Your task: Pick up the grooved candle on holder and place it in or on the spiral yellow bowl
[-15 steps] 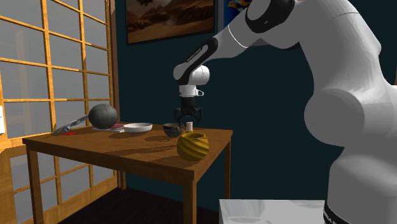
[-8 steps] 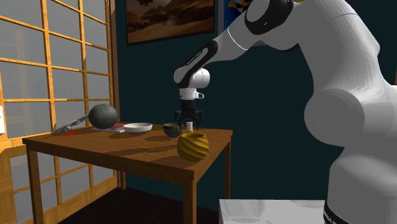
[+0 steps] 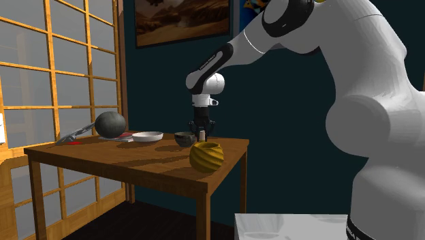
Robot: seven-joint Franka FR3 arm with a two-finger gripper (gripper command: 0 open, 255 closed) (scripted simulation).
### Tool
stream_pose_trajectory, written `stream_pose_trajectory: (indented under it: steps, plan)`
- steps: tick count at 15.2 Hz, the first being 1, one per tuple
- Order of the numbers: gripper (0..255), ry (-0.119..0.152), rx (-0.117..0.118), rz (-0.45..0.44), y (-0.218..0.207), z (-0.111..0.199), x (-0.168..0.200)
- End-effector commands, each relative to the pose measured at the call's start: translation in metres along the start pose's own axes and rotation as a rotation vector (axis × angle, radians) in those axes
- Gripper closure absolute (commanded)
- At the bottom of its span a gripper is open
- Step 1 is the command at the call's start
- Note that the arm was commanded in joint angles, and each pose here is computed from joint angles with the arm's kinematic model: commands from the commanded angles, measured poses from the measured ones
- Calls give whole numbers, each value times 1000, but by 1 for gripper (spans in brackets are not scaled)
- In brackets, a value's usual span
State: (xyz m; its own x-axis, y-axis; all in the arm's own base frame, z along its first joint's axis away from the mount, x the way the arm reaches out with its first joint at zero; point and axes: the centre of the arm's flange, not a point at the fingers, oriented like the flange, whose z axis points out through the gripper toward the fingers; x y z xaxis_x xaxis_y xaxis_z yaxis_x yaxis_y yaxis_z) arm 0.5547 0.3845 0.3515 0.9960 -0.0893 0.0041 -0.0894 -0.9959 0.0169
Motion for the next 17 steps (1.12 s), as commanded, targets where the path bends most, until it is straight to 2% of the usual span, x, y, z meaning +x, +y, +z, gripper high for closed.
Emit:
stream_pose_trajectory:
  steps: [1,4,17]
  plan:
    - [255,-1,-1,1,1,1,0]
    - [255,-1,-1,1,1,1,0]
    - [255,-1,-1,1,2,-68,1]
